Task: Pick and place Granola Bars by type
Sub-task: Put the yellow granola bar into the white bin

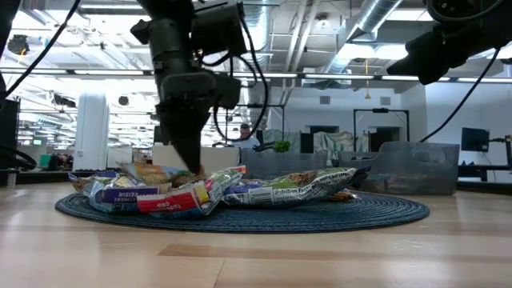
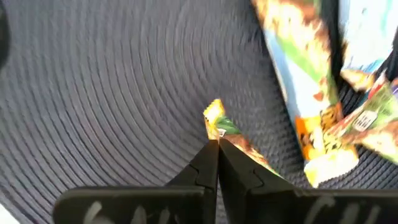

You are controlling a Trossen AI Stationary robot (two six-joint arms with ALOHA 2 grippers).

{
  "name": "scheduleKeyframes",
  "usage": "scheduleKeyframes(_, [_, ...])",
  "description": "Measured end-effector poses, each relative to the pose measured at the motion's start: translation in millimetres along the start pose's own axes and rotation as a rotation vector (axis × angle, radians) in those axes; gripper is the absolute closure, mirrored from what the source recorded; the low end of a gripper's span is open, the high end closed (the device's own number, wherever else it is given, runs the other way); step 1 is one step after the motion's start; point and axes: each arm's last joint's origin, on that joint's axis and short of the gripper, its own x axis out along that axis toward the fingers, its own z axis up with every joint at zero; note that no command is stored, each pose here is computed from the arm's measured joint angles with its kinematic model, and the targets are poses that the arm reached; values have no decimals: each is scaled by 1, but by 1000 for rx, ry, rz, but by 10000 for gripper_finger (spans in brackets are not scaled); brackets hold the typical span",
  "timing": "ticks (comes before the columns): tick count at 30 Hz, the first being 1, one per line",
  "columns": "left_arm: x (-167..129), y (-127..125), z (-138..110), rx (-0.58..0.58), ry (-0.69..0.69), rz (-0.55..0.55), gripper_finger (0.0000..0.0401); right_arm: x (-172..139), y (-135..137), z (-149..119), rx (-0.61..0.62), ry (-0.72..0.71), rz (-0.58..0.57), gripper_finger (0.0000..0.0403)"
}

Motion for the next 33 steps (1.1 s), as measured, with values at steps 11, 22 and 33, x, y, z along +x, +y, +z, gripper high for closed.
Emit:
scheduleKeyframes(11, [-44, -10, 31, 96, -88, 155, 401, 0, 0, 0, 0, 0, 0, 232])
scheduleKeyframes(22, [-90, -11, 49, 171, -149, 431, 401, 0, 0, 0, 0, 7, 2, 232])
scheduleKeyframes(33, [-116, 6, 48, 206, -115, 816, 401, 0, 0, -1, -1, 25, 7, 232])
